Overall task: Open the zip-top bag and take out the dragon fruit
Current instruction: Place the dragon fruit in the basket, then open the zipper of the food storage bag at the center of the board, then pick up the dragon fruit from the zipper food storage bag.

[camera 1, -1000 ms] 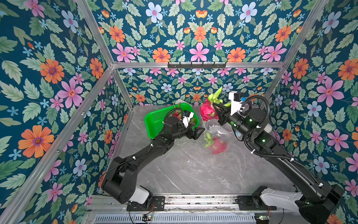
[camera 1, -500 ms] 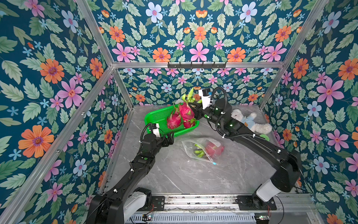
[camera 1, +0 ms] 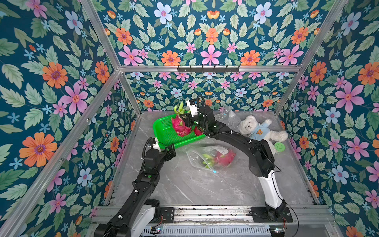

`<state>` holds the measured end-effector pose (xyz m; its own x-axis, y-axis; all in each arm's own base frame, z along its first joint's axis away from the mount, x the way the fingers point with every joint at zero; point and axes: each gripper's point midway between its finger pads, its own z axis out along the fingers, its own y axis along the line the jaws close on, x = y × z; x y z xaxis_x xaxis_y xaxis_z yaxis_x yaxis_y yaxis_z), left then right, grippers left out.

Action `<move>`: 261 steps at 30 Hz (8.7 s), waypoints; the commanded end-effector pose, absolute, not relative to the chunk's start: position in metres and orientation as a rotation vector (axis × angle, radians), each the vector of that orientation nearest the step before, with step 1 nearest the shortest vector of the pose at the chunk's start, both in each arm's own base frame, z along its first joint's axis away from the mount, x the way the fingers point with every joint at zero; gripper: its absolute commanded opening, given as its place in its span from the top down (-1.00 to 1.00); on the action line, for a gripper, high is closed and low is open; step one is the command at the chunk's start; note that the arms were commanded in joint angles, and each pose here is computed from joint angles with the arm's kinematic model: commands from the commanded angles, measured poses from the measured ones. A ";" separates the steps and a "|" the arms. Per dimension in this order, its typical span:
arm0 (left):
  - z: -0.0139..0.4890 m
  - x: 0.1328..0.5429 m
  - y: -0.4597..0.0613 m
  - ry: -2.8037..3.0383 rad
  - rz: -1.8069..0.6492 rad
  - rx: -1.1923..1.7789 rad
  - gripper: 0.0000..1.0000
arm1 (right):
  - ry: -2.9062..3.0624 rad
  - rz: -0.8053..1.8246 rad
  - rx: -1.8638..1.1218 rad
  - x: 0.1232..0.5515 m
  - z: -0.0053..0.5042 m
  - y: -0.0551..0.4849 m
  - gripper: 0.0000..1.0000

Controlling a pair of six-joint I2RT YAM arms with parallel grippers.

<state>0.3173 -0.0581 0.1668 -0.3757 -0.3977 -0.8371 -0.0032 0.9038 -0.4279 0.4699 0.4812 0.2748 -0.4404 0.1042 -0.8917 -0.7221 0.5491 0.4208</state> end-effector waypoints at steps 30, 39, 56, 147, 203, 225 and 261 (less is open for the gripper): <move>0.191 0.318 -0.078 1.868 -0.555 -0.157 -0.99 | 1.866 0.991 -0.572 0.427 0.282 0.463 0.26; 0.184 0.314 -0.106 1.905 -0.718 -0.058 -0.98 | 1.994 0.919 -0.734 0.345 0.303 0.413 0.54; 0.173 0.316 -0.111 1.960 -0.761 -0.083 -0.95 | 2.272 0.898 -1.040 0.211 0.253 0.413 0.87; 0.195 0.311 -0.271 1.899 -1.463 0.242 1.00 | 2.592 0.103 -1.318 0.265 0.100 0.262 0.05; 0.200 0.306 -0.257 1.922 -1.393 0.257 1.00 | 2.612 -0.241 -1.411 0.326 0.027 0.243 0.39; 0.237 0.321 -0.260 1.852 -1.326 0.313 -0.59 | 2.530 0.564 -0.534 0.335 0.177 0.254 1.00; 0.225 0.289 -0.336 1.595 -1.974 0.301 0.38 | 2.280 0.905 0.105 0.333 0.178 0.224 1.00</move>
